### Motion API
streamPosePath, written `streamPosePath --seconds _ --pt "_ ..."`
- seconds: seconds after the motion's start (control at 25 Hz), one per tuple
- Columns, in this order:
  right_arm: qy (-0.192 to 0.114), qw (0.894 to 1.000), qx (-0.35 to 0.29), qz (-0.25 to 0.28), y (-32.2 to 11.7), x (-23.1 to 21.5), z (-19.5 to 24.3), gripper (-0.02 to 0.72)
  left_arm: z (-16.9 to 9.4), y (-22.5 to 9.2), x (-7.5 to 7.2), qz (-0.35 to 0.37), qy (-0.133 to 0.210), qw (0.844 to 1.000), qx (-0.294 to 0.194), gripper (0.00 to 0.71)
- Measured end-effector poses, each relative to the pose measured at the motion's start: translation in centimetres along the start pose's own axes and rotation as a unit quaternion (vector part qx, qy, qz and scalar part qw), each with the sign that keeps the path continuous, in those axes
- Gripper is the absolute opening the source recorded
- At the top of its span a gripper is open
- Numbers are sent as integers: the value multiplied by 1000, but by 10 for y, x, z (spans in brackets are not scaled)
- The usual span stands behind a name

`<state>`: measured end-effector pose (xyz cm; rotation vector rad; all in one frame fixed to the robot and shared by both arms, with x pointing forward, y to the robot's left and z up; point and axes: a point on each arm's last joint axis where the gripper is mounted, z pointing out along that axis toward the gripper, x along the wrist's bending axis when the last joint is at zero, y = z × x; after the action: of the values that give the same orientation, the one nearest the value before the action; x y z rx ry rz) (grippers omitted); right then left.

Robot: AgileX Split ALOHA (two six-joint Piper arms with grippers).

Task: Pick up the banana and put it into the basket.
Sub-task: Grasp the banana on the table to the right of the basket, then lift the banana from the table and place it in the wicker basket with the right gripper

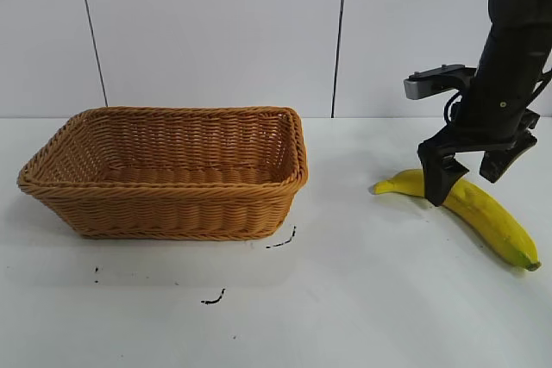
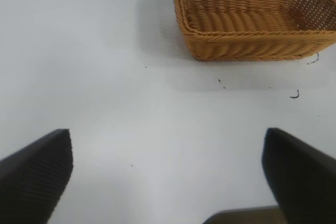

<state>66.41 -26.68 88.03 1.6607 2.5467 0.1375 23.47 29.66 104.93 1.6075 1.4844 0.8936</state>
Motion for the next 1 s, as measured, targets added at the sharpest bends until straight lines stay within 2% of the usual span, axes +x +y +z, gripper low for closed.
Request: streamPosePath --seconds 0.12,0.2,0.28,0.36,0.4,0.6,0.92,1.0 --pt "0 1000 0 0 0 0 0 696 0 0 0 0 0 1000 0 695" --pt "1 1000 0 1 0 0 0 649 0 0 0 0 0 1000 0 695" --pt "2 1000 2 13 0 0 0 506 0 0 0 0 0 1000 0 695" --pt "0 1000 5 26 -1 0 0 300 0 0 0 0 0 1000 0 695" --pt "-1 1000 5 29 -1 0 0 328 0 0 0 0 0 1000 0 695" --pt "-12 1000 -5 28 0 -2 -14 318 0 0 0 0 0 1000 0 695" --pt "-35 997 -69 26 1 -1 -90 318 0 0 0 0 0 1000 0 695" --pt "-33 997 -62 27 2 -2 -107 318 0 0 0 0 0 1000 0 695"
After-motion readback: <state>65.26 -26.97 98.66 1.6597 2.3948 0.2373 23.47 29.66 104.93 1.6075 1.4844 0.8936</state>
